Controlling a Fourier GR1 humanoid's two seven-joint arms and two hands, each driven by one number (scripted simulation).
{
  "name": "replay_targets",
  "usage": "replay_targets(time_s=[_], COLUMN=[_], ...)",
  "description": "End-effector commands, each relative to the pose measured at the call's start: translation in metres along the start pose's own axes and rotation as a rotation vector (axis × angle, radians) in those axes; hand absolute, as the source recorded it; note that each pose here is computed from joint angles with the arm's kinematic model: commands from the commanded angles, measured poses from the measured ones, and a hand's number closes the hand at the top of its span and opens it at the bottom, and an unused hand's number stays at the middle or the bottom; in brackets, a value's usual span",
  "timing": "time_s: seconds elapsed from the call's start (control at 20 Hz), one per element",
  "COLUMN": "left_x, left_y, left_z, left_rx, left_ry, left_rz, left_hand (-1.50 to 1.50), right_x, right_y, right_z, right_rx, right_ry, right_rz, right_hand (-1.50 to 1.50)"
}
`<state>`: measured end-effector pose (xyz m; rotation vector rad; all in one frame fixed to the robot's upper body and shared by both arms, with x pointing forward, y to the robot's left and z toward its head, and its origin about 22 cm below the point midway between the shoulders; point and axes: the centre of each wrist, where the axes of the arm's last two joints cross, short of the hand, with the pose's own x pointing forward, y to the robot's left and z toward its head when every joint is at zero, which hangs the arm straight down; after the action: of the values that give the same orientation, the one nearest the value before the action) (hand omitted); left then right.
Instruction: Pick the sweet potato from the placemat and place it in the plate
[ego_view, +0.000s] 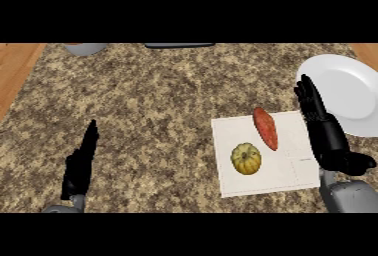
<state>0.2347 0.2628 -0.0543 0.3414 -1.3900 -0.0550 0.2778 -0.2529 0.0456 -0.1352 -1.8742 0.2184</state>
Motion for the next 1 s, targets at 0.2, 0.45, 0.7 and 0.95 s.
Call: replay_targets(time_s=[0.2, 0.45, 0.7, 0.95], left_x=[0.001, 0.016, 0.019, 0.033], left_y=[-0.023, -0.04, -0.014, -0.029], left_z=[0.003, 0.0, 0.005, 0.006], left_rx=[-0.166, -0.278, -0.267, -0.26], left_ry=[0.152, 0.167, 0.188, 0.202], left_rz=[0.09, 0.19, 0.202, 0.222], left_hand=[0.0, 0.0, 0.0, 0.0], right_x=[0.039, -0.008, -0.045, -0.027], right_y=[-0.088, -0.133, -0.156, -0.179], right_z=[-0.082, -0.071, -0.058, -0.079], right_rx=[0.114, -0.143, -0.097, 0.066], right_ry=[-0.097, 0.048, -0.048, -0.025], right_rz=[-0.123, 0.173, -0.016, 0.107], right_hand=[1.5, -1.5, -1.5, -1.5])
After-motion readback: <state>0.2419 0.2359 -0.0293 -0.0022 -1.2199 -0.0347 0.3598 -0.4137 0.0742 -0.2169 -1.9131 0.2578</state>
